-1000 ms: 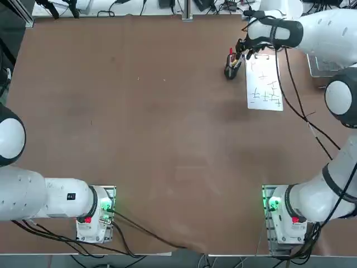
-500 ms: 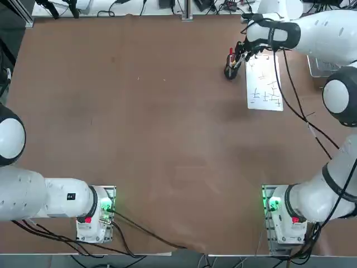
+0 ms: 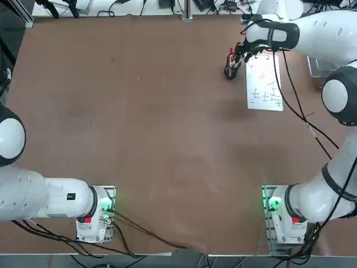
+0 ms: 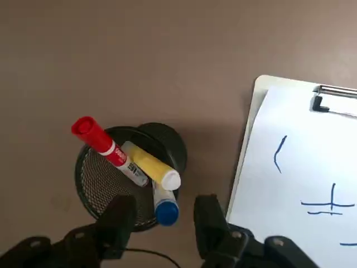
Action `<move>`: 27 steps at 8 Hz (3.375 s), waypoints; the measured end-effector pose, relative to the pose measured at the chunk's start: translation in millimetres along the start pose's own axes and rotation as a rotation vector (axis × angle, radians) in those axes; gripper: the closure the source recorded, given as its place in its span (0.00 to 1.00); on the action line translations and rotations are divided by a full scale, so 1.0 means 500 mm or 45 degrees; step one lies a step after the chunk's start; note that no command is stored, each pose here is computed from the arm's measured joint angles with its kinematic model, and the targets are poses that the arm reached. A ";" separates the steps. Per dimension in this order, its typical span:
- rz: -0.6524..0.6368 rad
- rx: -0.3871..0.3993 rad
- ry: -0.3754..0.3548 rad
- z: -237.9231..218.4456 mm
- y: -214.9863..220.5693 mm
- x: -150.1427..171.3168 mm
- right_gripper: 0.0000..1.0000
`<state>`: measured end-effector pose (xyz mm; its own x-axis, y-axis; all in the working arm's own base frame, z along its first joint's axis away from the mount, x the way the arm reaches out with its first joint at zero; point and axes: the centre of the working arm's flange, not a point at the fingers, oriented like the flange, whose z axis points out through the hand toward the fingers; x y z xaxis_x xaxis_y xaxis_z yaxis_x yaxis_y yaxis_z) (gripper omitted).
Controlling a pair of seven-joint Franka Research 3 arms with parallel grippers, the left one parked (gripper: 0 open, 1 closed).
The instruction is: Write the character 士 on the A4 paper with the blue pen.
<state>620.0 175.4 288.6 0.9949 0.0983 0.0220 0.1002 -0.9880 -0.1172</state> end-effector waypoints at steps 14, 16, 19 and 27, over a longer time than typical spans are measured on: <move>-0.047 -0.001 -0.005 0.017 0.006 0.012 0.44; -0.026 0.025 -0.007 0.019 0.005 0.013 0.46; -0.023 0.031 0.003 0.012 0.004 0.019 0.48; -0.023 0.032 0.003 0.012 0.004 0.019 0.53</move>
<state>629.9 174.9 282.7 0.9929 0.1158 0.0263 0.1184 -0.9828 -0.1415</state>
